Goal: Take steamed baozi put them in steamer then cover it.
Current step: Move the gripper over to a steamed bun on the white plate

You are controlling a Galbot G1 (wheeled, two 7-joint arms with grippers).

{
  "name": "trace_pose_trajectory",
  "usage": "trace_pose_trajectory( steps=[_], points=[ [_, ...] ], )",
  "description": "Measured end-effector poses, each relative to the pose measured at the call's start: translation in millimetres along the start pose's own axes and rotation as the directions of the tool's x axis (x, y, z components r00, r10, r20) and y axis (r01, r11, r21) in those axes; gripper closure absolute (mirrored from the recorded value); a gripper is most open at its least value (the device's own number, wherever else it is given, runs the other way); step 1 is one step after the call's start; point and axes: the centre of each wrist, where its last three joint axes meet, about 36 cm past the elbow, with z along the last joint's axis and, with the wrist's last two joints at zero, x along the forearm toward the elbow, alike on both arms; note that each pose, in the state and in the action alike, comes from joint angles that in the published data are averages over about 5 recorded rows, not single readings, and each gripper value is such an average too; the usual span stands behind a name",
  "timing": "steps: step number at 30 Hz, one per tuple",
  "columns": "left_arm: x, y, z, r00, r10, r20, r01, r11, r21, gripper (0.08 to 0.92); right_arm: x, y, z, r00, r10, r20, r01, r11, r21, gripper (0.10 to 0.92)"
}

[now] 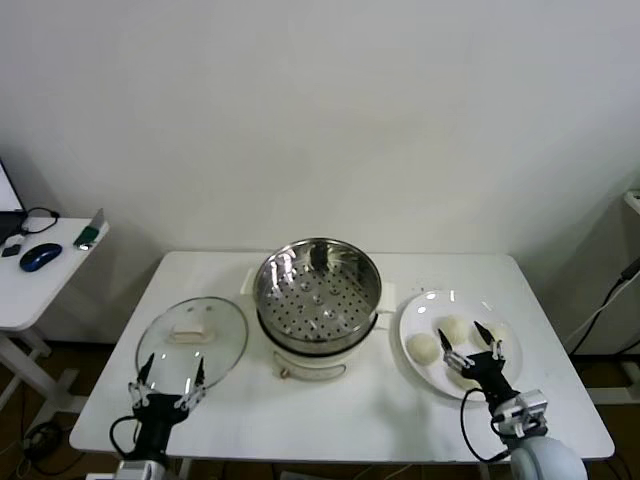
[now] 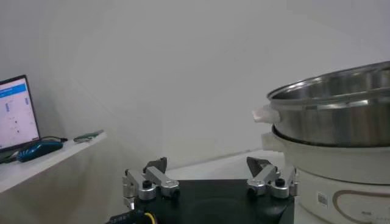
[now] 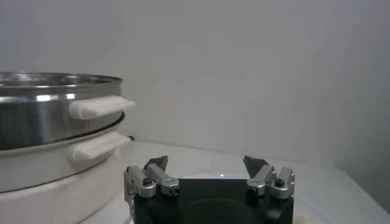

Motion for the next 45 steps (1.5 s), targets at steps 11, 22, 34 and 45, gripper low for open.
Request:
trace_pose_trajectory(
  steps=[11, 22, 34, 45],
  points=[
    [1, -1, 0, 1.0000, 0.007, 0.006, -0.007, 1.000, 0.006, 0.177, -42, -92, -55, 0.927, -0.311, -0.212, 0.362, 0.890, 0.278, 0.200],
    [0, 2, -1, 1.0000, 0.002, 0.007, -0.002, 1.000, 0.012, 0.177, -101, -167, -134, 0.712, -0.417, -0.565, 0.686, 0.588, 0.429, 0.200],
    [0, 2, -1, 1.0000, 0.001, -0.004, -0.001, 1.000, 0.013, 0.177, -177, -183, -187, 0.482, -0.350, -0.804, 0.858, 0.373, 0.352, 0.200],
    [1, 6, -1, 0.9999, -0.009, -0.009, 0.009, 1.000, 0.013, 0.177, -229, -162, -194, 0.346, -0.257, -0.902, 0.921, 0.277, 0.274, 0.200]
  ],
)
